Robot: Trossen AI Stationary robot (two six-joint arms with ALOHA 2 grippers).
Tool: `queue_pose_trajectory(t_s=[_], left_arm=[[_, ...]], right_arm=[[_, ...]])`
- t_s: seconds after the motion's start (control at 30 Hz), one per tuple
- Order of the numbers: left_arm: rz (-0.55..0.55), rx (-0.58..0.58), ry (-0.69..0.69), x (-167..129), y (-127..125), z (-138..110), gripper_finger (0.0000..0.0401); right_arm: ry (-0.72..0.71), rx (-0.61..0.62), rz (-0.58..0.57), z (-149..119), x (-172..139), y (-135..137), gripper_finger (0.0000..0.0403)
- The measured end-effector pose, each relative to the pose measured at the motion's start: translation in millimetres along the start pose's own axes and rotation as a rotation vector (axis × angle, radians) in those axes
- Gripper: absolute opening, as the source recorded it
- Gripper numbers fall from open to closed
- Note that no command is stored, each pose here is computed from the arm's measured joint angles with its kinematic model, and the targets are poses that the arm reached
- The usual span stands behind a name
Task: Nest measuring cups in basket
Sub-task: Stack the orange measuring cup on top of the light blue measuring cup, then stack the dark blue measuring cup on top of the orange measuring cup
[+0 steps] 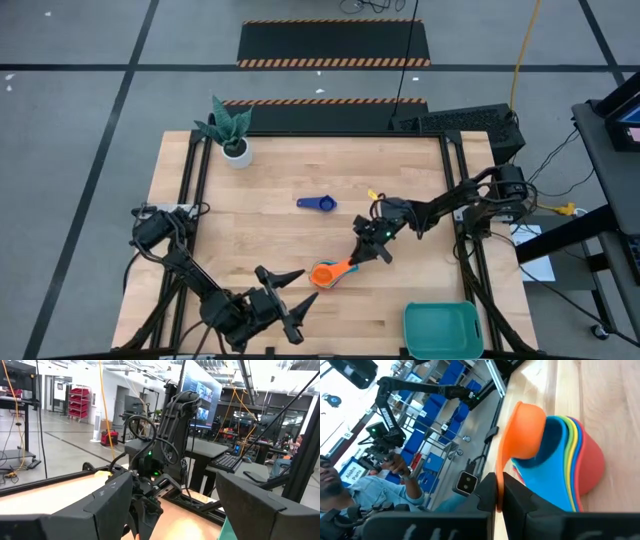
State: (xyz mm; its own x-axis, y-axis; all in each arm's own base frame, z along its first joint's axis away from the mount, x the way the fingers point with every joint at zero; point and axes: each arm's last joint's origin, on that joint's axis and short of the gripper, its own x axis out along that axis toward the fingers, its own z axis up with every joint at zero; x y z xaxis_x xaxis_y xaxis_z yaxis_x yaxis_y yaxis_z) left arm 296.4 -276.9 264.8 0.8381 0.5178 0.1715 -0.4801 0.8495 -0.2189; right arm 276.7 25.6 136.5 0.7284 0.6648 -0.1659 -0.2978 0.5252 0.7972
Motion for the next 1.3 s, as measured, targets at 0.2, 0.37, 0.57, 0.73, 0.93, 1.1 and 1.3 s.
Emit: queue_pose_trajectory(t_s=[0.2,0.37,0.57,0.73,0.93,1.1,1.3], left_arm=[[-0.002,0.005,0.003,-0.1,-0.5,-0.9,0.0289],[-0.002,0.003,0.003,-0.1,-0.5,-1.0,0.0289],[-0.002,0.005,0.003,0.0,-0.6,-1.2,0.0289],[-0.002,0.006,0.004,0.0,-0.6,-1.2,0.0289],[-0.004,0.020,0.007,0.0,-1.1,-2.2,0.0289],[-0.005,0.039,0.010,0.1,-1.4,-3.0,0.0289],[-0.009,0.072,0.023,0.9,-2.9,-7.0,0.0289]], right_arm=[[0.004,0.017,-0.036,-2.4,-0.3,-2.8,0.0034],[-0.003,0.016,-0.064,-7.3,-3.2,-5.6,0.0065],[0.019,0.036,-0.089,-18.7,-9.2,-10.1,0.0108],[0.001,0.058,-0.154,-28.6,-15.4,-15.0,0.0140],[-0.010,0.047,-0.174,-33.0,-18.8,-16.4,0.0165],[-0.020,0.030,-0.139,-34.7,-16.8,-11.3,0.0175],[-0.106,0.009,-0.195,-33.5,-13.9,-7.1,0.0176]])
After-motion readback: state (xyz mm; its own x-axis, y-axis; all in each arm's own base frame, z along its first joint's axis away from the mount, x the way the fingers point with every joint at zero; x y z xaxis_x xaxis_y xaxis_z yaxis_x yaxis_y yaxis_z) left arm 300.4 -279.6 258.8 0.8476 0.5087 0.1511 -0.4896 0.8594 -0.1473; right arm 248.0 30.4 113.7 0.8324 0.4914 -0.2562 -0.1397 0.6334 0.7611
